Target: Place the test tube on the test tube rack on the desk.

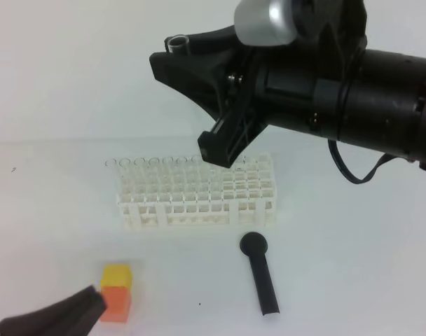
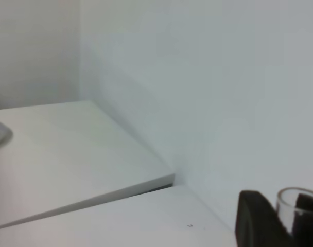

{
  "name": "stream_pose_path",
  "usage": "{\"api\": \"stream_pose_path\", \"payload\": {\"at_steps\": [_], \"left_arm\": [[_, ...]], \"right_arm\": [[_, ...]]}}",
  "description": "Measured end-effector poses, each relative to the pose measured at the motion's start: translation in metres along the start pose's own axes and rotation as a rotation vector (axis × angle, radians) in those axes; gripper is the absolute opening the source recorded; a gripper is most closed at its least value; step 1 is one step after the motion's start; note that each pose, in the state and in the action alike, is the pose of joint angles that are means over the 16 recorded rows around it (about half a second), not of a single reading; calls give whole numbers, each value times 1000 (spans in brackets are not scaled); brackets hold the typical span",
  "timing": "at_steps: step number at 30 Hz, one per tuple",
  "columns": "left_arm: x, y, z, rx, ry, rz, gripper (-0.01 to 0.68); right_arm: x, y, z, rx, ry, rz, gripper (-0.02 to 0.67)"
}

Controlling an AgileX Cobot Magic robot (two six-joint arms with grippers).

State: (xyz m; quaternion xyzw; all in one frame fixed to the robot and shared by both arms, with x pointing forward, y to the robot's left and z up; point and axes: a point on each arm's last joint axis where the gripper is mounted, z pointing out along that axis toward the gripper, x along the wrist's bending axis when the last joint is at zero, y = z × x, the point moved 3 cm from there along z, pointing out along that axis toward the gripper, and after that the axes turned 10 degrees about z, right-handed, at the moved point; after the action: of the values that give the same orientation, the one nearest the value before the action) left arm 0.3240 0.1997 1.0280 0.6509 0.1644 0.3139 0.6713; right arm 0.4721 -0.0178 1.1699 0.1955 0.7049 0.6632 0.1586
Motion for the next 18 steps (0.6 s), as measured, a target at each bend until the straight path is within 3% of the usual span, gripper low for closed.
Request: {"api": "stream_pose_path", "payload": {"at_steps": [6,18], "left_arm": [[4,1,-20,16,47,45,13],[8,-7,-36,78,96,53,0]], "right_arm": [[-4,1,-1,-1,-41,2,124],[-5,1,-1,0,-50,4,123]]}}
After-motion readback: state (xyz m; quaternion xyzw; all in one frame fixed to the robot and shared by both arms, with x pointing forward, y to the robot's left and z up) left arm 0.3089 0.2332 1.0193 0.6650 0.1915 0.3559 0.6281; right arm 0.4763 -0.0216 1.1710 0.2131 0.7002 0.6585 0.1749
